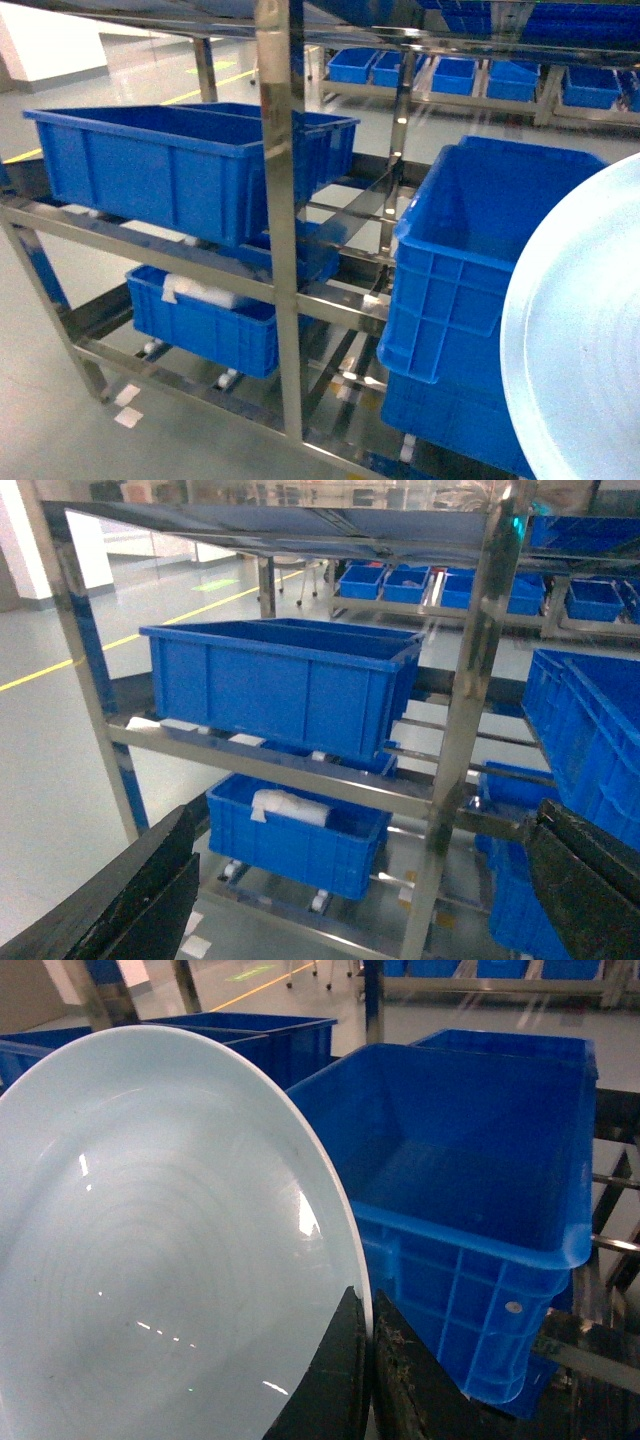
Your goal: Place blue tray on left shelf second layer neatly
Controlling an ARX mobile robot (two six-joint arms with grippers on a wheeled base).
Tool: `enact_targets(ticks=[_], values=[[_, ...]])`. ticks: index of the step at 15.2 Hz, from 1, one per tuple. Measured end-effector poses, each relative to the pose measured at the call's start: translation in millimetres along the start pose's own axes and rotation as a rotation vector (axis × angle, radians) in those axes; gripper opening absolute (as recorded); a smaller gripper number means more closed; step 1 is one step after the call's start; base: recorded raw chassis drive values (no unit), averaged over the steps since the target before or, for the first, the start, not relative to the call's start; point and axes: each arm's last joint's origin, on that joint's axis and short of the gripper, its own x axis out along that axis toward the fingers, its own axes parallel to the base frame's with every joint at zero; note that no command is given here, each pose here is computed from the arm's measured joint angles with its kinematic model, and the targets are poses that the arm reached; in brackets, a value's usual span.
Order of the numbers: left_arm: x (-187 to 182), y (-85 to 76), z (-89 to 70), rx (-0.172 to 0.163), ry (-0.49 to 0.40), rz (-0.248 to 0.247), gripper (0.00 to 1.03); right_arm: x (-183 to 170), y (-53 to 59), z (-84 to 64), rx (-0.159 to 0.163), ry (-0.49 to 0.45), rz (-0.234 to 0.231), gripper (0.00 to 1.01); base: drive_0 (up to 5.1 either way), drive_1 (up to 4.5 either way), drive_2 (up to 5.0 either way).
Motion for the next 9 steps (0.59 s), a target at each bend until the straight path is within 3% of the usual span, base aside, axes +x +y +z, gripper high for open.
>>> enact_targets(ticks=[9], values=[[0.0,0.0,-0.2,0.0,0.002,0.0,0.98,0.0,0.0,-0.1,0.0,0.001,0.0,0.02,-1.7,2.68,-6.0]])
